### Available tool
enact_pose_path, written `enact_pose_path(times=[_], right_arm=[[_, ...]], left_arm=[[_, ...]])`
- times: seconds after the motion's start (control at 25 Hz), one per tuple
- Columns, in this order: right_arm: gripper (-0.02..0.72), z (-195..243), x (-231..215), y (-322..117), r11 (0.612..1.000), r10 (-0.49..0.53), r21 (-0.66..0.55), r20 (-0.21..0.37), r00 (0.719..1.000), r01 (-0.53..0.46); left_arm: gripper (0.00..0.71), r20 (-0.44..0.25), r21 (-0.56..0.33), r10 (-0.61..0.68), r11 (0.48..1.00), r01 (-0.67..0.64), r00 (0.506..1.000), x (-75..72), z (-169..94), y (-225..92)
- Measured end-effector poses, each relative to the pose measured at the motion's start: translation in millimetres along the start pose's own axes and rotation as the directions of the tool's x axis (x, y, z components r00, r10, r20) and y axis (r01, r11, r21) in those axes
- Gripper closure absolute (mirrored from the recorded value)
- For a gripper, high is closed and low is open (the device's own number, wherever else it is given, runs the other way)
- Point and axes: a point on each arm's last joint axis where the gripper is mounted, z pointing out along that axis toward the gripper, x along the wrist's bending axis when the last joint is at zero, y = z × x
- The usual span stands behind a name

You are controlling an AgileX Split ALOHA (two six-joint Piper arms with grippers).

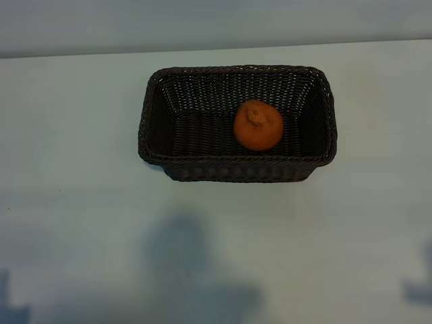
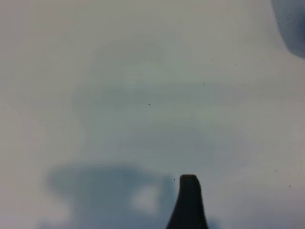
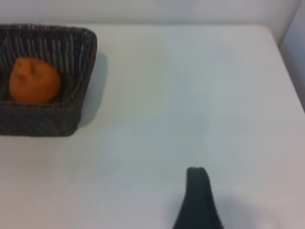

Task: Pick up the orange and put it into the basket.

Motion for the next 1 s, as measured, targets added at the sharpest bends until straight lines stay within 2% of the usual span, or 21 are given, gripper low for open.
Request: enact_pose_path(times=[0.08,0.52,1.0], right_arm=[[0.197,0,0,-10,1.000,-0.002,-0.012,0.002,1.000,0.002],[0.197,34,-5,-40,0.988,-0.007,0.152,0.027,1.000,0.003],[0.197,35,-5,-39,0.991,0.015,0.135,0.031,0.999,-0.019]], left_arm=[[0.118,0.000,0.000,0.000,1.000,0.000,1.000,0.0,0,0],[0.118,-0.002,0.000,0.001,1.000,-0.001,1.000,0.2,0,0],[0.118,-0.002,0.000,0.001,1.000,-0.001,1.000,0.2,0,0]])
